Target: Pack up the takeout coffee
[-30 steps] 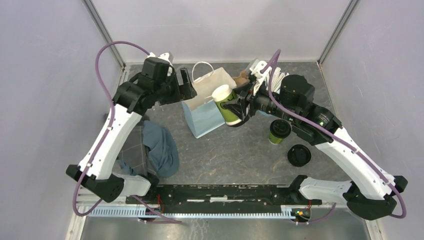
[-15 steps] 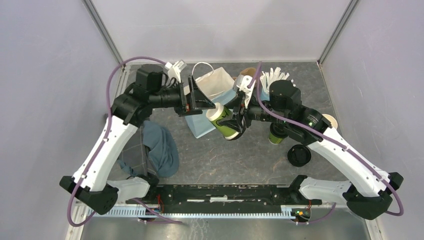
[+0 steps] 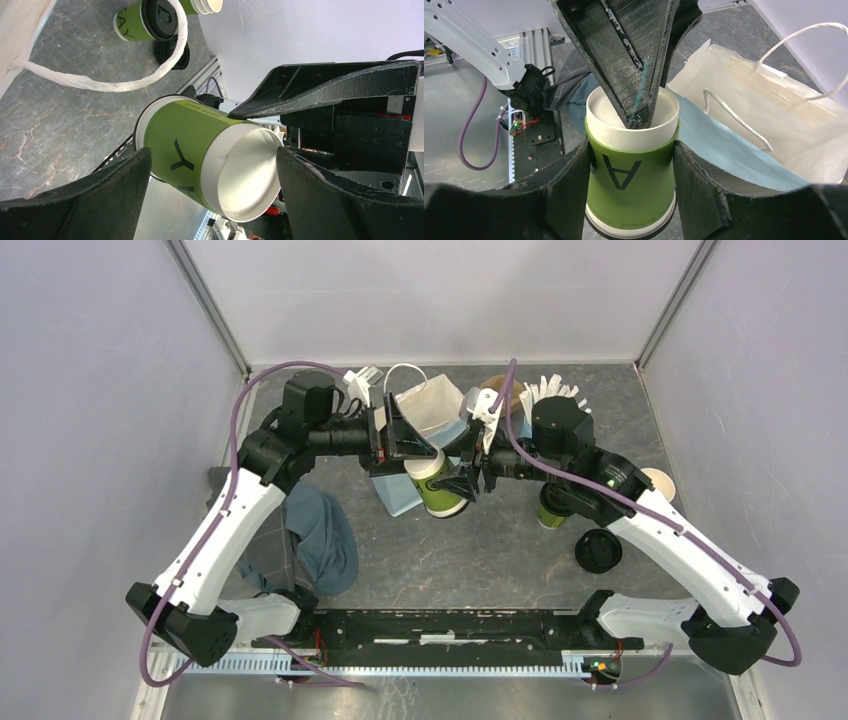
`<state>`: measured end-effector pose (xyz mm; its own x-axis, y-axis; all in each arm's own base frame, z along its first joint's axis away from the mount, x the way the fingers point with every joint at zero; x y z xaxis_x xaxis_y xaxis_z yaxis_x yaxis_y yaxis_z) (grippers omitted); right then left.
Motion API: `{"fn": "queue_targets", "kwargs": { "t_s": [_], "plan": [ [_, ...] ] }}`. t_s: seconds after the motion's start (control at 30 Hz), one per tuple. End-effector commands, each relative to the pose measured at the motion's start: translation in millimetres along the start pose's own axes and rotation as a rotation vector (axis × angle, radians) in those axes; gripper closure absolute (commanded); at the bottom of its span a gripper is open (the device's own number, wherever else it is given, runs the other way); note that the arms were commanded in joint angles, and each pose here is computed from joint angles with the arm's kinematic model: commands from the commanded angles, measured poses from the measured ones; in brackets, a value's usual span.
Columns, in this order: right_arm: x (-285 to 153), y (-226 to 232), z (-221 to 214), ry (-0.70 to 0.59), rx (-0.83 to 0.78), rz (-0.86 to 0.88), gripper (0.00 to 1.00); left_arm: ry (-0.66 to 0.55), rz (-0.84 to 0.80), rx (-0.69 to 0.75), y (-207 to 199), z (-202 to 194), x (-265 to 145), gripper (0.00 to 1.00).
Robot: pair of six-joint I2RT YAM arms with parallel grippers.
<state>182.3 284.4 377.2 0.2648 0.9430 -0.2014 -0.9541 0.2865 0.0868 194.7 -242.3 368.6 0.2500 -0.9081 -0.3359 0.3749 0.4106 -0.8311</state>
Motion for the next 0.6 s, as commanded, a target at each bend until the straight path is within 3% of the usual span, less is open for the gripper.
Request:
{"fn": "queue_targets", "kwargs": {
  "t_s": [0.0,0.27,0.57],
  "plan": [
    [3.9,-0.6,0.8,-0.016,-0.004,0.010,0.58,-0.030,-0.056,0.031,-16.7,4.5,-5.5,0.00],
    [1.4,-3.8,-6.5,0.016,-0.026,-0.012,0.59,-0.117,0.081,0.045,-2.1,18.1,-9.9,0.00],
    [3.9,-9.3,-10.4,0.037,-0.032,-0.033,0.60,-0.148,0.052,0.092,-14.5,21.4,-16.2,0.00]
  ]
}}
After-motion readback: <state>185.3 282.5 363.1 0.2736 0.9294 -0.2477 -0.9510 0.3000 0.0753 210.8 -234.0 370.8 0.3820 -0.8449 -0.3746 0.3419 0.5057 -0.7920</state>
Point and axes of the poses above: each gripper's point midway between its finger pads, its own x axis out along the fingers, its own y axis along the line the jaws close on, z = x × y, the point moved 3 cm from there along -x, back along the fingers, and after that the axes turned 5 degrees about x, right-handed, at the moved point
